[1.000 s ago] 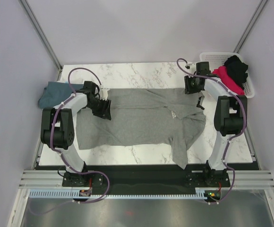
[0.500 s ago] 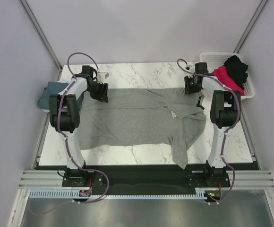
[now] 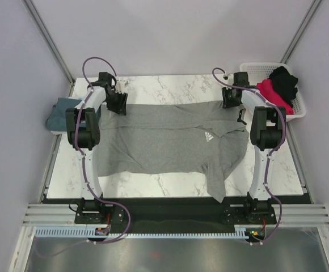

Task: Fold and stack the t-shirts
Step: Fold the tshirt

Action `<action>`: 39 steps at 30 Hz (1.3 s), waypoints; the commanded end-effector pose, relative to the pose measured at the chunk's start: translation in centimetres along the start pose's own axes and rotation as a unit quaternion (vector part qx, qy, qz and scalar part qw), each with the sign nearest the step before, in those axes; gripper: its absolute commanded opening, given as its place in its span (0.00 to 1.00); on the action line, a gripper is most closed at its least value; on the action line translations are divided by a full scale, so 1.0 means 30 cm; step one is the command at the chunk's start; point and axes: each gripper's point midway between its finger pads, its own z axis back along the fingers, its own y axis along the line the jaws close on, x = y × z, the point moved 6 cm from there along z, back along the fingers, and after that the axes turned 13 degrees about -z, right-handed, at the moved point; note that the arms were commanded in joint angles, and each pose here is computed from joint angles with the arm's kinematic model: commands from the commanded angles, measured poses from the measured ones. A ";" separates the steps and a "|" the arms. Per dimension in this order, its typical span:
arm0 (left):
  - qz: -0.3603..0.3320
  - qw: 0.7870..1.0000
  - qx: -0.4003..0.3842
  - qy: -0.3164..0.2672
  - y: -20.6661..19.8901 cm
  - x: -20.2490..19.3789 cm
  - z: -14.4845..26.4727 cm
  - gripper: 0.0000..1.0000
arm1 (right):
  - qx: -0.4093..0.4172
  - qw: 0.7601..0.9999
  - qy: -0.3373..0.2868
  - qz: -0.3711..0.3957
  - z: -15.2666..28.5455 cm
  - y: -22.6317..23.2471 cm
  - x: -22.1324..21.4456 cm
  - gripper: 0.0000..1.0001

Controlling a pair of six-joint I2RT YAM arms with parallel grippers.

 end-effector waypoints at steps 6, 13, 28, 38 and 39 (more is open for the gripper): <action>-0.027 0.999 0.041 0.012 0.105 0.037 -0.100 0.52 | -0.048 0.999 0.017 -0.017 -0.104 -0.112 -0.018 0.39; -0.055 0.997 0.058 -0.017 0.114 0.119 -0.098 0.53 | -0.047 0.999 -0.004 -0.019 -0.118 -0.110 0.039 0.41; -0.080 0.993 0.077 -0.043 0.045 0.229 -0.065 0.59 | -0.050 0.998 -0.029 -0.021 -0.131 -0.107 0.105 0.47; -0.086 0.985 0.111 -0.101 0.046 0.345 0.088 0.67 | -0.058 0.997 -0.041 -0.027 -0.140 -0.109 0.133 0.55; -0.084 0.984 0.115 -0.109 0.045 0.358 0.109 0.67 | -0.058 0.997 -0.044 -0.023 -0.133 -0.109 0.139 0.55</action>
